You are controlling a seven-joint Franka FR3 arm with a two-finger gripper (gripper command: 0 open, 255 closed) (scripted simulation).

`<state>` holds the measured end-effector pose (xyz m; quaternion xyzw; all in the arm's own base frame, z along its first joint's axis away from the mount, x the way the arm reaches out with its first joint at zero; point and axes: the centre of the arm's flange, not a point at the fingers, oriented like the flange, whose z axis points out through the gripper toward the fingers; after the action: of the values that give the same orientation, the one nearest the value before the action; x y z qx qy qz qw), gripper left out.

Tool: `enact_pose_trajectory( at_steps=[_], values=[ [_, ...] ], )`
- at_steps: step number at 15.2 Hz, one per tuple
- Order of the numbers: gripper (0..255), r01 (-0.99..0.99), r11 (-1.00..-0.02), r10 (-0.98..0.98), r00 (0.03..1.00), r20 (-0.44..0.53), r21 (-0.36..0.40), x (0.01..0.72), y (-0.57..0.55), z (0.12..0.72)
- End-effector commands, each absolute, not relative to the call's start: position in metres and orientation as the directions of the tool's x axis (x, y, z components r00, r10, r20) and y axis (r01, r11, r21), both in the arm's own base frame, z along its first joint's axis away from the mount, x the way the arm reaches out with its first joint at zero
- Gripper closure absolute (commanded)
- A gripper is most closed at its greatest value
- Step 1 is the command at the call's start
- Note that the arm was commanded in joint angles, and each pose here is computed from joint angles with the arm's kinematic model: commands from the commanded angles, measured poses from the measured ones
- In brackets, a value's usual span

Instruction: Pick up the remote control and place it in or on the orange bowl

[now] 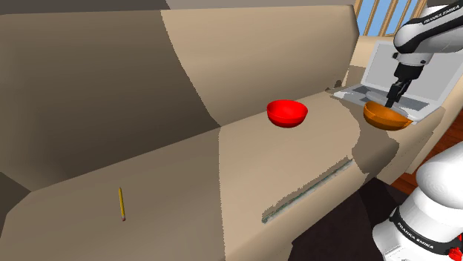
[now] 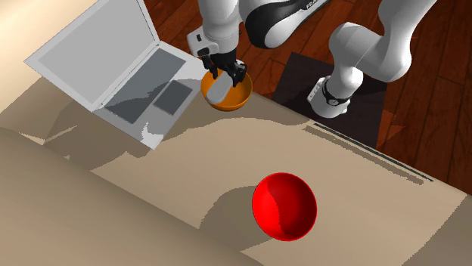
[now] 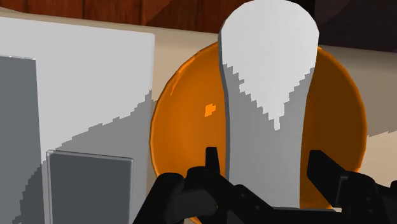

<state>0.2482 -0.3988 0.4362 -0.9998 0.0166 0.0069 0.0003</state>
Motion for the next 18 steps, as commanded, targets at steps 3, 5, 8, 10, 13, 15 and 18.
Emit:
enact_pose_trajectory(
  at_steps=[3,5,8,10,13,15,18],
  values=[
    [0,-0.034,-0.999,-0.034,0.999,-0.014,-0.001,0.248,-0.399,0.436],
    [0,-0.034,-0.999,-0.034,0.999,-0.014,-0.001,0.248,-0.399,0.436],
    [0,-0.034,-0.999,-0.034,0.999,-0.014,-0.001,0.248,-0.399,0.462],
    [0,-0.034,-0.999,-0.034,0.999,-0.014,-0.001,0.249,-0.399,0.486],
    [0,-0.034,-0.999,-0.034,0.999,-0.014,-0.001,0.249,-0.399,0.486],
    [0,-0.034,-0.999,-0.034,0.999,-0.014,-0.001,0.249,-0.399,0.486],
    [0,-0.034,-0.999,-0.034,0.999,-0.014,-0.001,0.249,-0.399,0.486]
  ],
)
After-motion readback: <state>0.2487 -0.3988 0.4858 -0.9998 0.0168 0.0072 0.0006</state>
